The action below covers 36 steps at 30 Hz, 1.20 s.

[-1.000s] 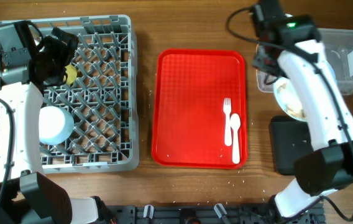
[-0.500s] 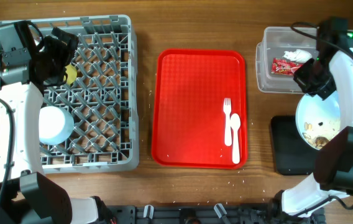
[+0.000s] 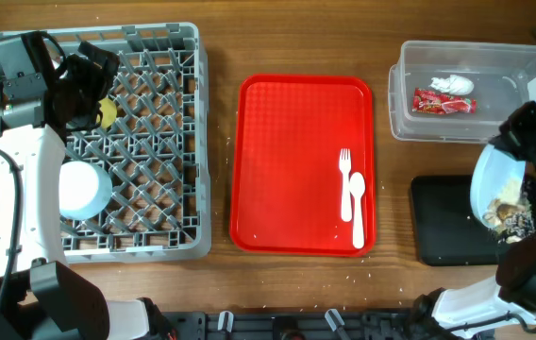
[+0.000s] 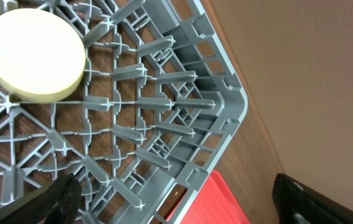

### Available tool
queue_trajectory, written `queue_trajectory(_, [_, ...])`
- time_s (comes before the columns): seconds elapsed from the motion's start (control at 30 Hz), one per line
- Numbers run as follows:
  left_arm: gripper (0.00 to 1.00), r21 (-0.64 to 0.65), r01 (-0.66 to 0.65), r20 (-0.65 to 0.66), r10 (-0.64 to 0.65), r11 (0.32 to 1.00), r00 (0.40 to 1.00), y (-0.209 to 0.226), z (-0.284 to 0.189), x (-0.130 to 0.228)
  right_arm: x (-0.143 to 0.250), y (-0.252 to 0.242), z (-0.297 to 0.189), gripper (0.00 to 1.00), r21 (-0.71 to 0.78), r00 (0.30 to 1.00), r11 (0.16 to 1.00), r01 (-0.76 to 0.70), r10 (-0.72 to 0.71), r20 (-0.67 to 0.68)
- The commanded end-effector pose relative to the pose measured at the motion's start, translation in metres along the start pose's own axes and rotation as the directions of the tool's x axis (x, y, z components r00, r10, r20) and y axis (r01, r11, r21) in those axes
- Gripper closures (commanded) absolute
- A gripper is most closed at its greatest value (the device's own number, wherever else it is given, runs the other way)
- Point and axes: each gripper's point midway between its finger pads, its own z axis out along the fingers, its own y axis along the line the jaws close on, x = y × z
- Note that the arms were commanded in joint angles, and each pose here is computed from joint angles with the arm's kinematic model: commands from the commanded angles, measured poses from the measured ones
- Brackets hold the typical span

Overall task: Sort waste into correct bins and load items into the dishwasher rack
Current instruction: 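Tilt plate with right gripper to dump food onto black tray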

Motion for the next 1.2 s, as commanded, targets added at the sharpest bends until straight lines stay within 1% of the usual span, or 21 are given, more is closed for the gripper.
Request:
queue_trajectory(0.0, [0.00,0.033,-0.004,0.016,0.003,0.999,1.000,-0.010,-0.010,-0.004,0.012,0.019,-0.007,0.96,-0.139,0.996,0.987,0.078,-0.083,-0.029])
queue_trajectory(0.07, [0.00,0.033,-0.004,0.016,0.003,0.999,1.000,-0.010,-0.010,-0.004,0.014,0.020,-0.007,0.96,-0.146,0.996,0.986,0.079,-0.085,-0.037])
queue_trajectory(0.13, [0.00,0.033,-0.004,0.016,0.003,0.999,1.000,-0.010,-0.010,-0.004,0.020,0.032,-0.010,0.96,-0.222,0.991,0.969,0.108,-0.122,-0.053])
queue_trajectory(0.27, [0.00,0.033,-0.004,0.016,0.003,0.999,1.000,-0.010,-0.010,-0.004,0.033,0.034,-0.015,0.96,-0.275,0.989,0.959,0.072,-0.105,-0.108])
queue_trajectory(0.33, [0.00,0.033,-0.004,0.016,0.003,0.999,1.000,-0.010,-0.010,-0.004,0.043,0.042,-0.022,0.96,-0.356,0.980,0.929,0.099,-0.154,-0.128])
queue_trajectory(0.4, [0.00,0.032,-0.003,0.016,0.003,0.999,1.000,-0.010,-0.010,-0.004,0.050,0.043,-0.030,0.96,-0.410,0.976,0.908,0.084,-0.158,-0.149])
queue_trajectory(0.53, [0.00,0.033,-0.004,0.016,0.003,0.999,1.000,-0.010,-0.010,-0.004,0.044,0.025,-0.038,0.96,-0.405,0.985,0.914,0.020,-0.086,-0.146])
queue_trajectory(0.67, [0.00,0.033,-0.004,0.016,0.003,0.999,1.000,-0.010,-0.010,-0.004,0.045,0.008,-0.050,0.96,-0.423,0.988,0.906,-0.009,-0.058,-0.145])
queue_trajectory(0.8, [0.00,0.033,-0.004,0.016,0.003,0.999,1.000,-0.010,-0.010,-0.004,0.044,0.004,-0.055,0.96,-0.439,0.990,0.898,-0.023,-0.040,-0.134])
queue_trajectory(0.83, [0.00,0.033,-0.004,0.016,0.003,0.999,1.000,-0.010,-0.010,-0.004,0.035,0.002,-0.053,0.96,-0.431,0.994,0.902,-0.033,-0.017,-0.112])
queue_trajectory(0.87, [0.00,0.033,-0.004,0.016,0.003,0.999,1.000,-0.010,-0.010,-0.004,0.036,0.001,-0.053,0.96,-0.420,0.991,0.904,-0.075,0.020,-0.134])
queue_trajectory(0.9, [0.00,0.033,-0.004,0.016,0.003,0.999,1.000,-0.010,-0.010,-0.004,0.043,0.006,-0.057,0.96,-0.450,0.989,0.891,-0.062,-0.005,-0.147])
queue_trajectory(0.93, [0.00,0.033,-0.004,0.016,0.003,0.999,1.000,-0.010,-0.010,-0.004,0.045,0.014,-0.062,0.96,-0.503,0.991,0.864,-0.011,-0.058,-0.121])
queue_trajectory(1.0, [0.00,0.033,-0.004,0.016,0.003,0.999,1.000,-0.010,-0.010,-0.004,0.030,0.010,-0.057,0.96,-0.478,0.996,0.878,-0.020,-0.023,-0.083])
queue_trajectory(1.03, [0.00,0.032,-0.003,0.016,0.003,0.999,1.000,-0.010,-0.010,-0.004,0.026,0.004,-0.054,0.96,-0.442,0.995,0.895,-0.060,0.021,-0.093])
queue_trajectory(1.07, [0.00,0.033,-0.004,0.016,0.003,0.999,1.000,-0.010,-0.010,-0.004,0.032,0.004,-0.055,0.96,-0.440,0.994,0.896,-0.066,0.018,-0.112])
queue_trajectory(1.1, [0.00,0.033,-0.004,0.016,0.003,0.999,1.000,-0.010,-0.010,-0.004,0.039,0.009,-0.058,0.96,-0.473,0.993,0.880,-0.028,-0.030,-0.115])
queue_trajectory(1.13, [0.00,0.033,-0.004,0.016,0.003,0.999,1.000,-0.010,-0.010,-0.004,0.033,0.011,-0.058,0.96,-0.486,0.995,0.874,-0.013,-0.035,-0.090])
queue_trajectory(1.17, [0.00,0.032,-0.003,0.016,0.003,0.999,1.000,-0.010,-0.010,-0.004,0.027,0.006,-0.055,0.96,-0.454,0.996,0.890,-0.050,0.010,-0.091])
